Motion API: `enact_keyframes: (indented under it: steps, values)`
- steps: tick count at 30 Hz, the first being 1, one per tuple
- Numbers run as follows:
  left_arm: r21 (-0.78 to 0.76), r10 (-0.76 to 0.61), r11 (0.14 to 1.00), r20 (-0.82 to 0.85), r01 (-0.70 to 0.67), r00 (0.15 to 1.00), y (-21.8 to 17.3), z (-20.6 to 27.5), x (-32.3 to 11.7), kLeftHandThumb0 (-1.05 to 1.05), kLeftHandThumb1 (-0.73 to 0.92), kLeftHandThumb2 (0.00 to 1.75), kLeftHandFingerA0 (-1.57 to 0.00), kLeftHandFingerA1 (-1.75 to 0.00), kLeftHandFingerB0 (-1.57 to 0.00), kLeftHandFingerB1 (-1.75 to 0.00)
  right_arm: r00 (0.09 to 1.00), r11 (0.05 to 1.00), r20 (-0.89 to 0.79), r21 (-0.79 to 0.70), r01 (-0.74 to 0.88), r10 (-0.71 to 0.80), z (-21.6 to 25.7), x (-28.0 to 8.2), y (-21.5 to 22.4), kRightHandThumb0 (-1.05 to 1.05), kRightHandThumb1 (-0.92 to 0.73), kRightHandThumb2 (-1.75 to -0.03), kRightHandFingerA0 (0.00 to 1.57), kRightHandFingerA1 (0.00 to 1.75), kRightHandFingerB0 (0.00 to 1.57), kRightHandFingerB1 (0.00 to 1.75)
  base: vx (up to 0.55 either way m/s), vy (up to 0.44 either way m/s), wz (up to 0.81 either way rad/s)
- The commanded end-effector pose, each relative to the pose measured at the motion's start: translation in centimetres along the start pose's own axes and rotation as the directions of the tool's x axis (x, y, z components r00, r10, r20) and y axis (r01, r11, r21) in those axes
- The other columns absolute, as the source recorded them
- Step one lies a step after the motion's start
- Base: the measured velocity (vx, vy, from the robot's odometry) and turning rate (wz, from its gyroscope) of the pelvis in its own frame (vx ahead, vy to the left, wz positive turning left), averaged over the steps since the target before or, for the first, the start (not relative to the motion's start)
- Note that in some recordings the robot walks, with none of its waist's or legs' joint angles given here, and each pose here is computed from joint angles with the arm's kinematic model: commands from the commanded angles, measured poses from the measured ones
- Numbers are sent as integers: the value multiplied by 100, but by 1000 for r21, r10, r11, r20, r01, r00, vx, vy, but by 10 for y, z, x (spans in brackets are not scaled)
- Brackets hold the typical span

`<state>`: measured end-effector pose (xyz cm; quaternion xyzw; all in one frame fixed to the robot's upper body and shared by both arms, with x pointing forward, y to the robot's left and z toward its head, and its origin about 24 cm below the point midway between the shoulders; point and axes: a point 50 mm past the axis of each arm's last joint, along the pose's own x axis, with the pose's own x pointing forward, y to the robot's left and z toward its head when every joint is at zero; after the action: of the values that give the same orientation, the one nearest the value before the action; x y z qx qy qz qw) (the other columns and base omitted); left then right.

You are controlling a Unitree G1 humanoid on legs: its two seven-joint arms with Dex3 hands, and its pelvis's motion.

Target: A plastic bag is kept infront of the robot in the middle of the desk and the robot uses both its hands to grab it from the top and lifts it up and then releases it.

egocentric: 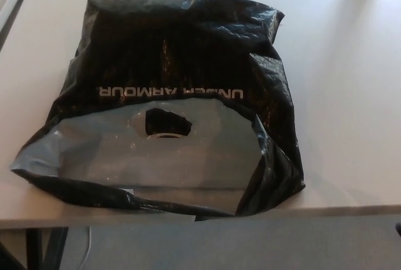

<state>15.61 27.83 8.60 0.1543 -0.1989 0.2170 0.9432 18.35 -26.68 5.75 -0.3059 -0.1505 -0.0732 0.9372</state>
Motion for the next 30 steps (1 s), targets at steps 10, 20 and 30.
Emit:
enact_keyframes:
  steps: [10,20,30]
  values:
    - [8,65,998,-7,-65,998,9,-31,54,-29,63,64,-28,-36,-25,-35,946,971,321,-233,46,32,29,23,11,-52,-50,-56,51,37,47,35,0,0,0]
    - [62,17,998,-282,0,959,3,-56,67,-24,54,61,-25,-33,-19,-31,942,958,326,-285,16,81,38,45,29,-61,-48,-58,47,36,41,34,0,0,0]
    - [42,-41,997,-367,61,929,-12,-64,60,-35,48,62,-27,-35,-20,-33,913,922,356,-383,-52,199,51,85,57,-67,-46,-76,40,45,29,41,0,0,0]
